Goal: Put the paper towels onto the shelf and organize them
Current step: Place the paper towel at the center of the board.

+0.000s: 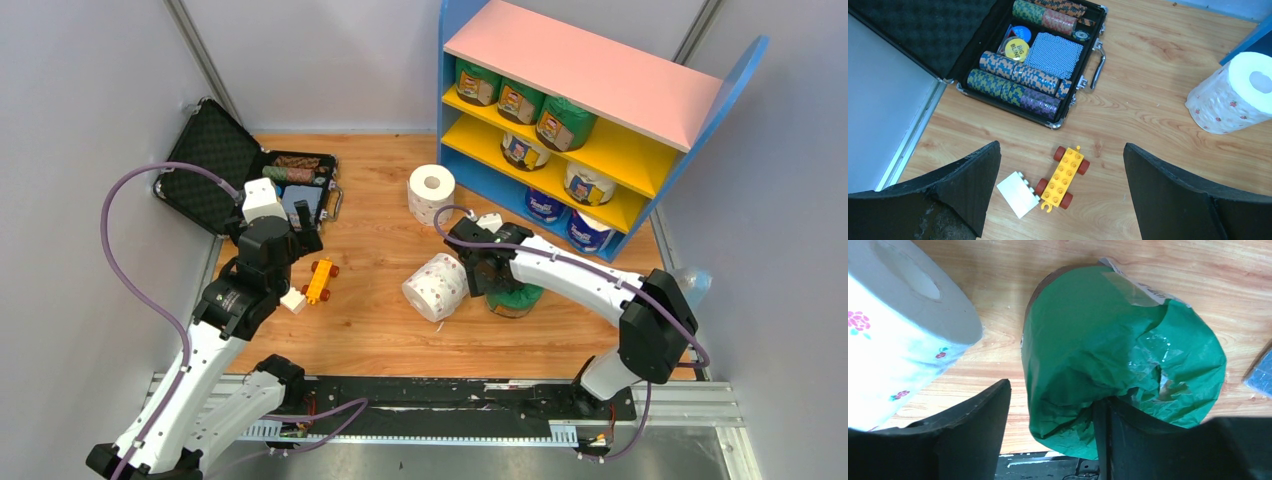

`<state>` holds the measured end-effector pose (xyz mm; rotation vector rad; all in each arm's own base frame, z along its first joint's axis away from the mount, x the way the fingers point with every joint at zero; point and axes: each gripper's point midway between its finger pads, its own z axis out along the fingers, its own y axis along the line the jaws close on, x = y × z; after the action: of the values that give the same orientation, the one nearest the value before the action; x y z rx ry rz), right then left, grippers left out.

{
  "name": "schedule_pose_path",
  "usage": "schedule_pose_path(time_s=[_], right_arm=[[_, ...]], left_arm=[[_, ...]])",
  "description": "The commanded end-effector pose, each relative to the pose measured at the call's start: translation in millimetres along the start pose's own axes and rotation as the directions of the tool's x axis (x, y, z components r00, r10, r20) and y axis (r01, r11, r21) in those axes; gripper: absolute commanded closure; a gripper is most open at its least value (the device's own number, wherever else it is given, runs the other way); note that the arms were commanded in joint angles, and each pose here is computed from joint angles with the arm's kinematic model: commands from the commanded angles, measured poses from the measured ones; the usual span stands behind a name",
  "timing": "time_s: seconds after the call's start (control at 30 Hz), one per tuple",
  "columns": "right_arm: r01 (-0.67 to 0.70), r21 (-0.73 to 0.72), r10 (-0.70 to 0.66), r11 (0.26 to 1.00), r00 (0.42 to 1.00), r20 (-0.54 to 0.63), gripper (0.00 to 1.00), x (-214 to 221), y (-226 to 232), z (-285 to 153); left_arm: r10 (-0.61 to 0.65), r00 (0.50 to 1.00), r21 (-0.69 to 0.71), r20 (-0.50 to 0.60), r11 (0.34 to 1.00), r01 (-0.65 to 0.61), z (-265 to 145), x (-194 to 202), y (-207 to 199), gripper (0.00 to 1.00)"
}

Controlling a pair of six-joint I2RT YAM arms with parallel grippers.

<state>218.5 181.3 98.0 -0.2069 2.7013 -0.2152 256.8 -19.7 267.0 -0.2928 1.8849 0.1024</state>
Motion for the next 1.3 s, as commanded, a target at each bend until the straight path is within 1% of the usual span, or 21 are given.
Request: schedule_pose_path(time_s=[0.0,0.13,0.3,0.4,0.53,0.67,0.83,0.93,1.1,1.27], right_arm=[[0.006,-0.032,-0.007,0.999,0.999,-0.034,0.43,-0.1,4.2,-1.7],[0.022,-0.037,-0.024,0.999,0.999,-0.048,0.49,3.8,6.9,9.6],[0.044,-0.037,-0.047,0.998,0.996,-0.076,0.61,9.5,10.2,19.6],[0.050,-0.054,-0.054,0.997,0.996,-0.075,0.71,8.1,11.5,16.0],[0.042,-0.035,-0.043,0.998,0.998,-0.034,0.77,-3.8,0.8,-3.7],[0.032,0.029,-0.033,0.999,0.999,0.039,0.78,-23.8,-21.9,-33.1],[0.003,0.073,-0.013,0.997,0.989,0.144,0.79,-56.4,-51.6,-73.1],[-0.028,0.116,0.003,0.993,0.979,0.202,0.79,-76.8,-79.1,-91.4],[-0.095,0.143,0.042,0.985,0.942,0.332,0.78,-113.7,-117.3,-129.8],[-0.151,0.155,0.072,0.976,0.901,0.428,0.78,-143.1,-146.7,-163.1]], left_arm=[[-0.011,1.000,0.001,0.026,1.000,0.011,-0.2,-6.2,1.0,0.00],[-0.011,1.000,0.002,0.027,1.000,0.011,-0.5,-6.3,1.0,0.00],[-0.008,1.000,0.000,0.024,1.000,0.008,0.3,-5.1,1.0,0.00],[-0.006,1.000,0.001,0.022,1.000,0.006,0.6,-4.8,0.6,0.00],[-0.006,1.000,-0.001,0.023,1.000,0.006,0.6,-4.9,0.9,0.00],[-0.006,1.000,-0.001,0.022,1.000,0.006,0.9,-4.8,0.7,0.00],[-0.005,1.000,-0.002,0.021,1.000,0.005,1.2,-4.6,0.7,0.00],[-0.003,1.000,-0.005,0.022,1.000,0.004,1.0,-4.8,1.4,0.00],[-0.006,1.000,-0.004,0.022,1.000,0.006,0.9,-4.8,1.3,0.00],[-0.006,1.000,0.003,0.019,1.000,0.006,1.0,-4.2,-0.1,0.00]])
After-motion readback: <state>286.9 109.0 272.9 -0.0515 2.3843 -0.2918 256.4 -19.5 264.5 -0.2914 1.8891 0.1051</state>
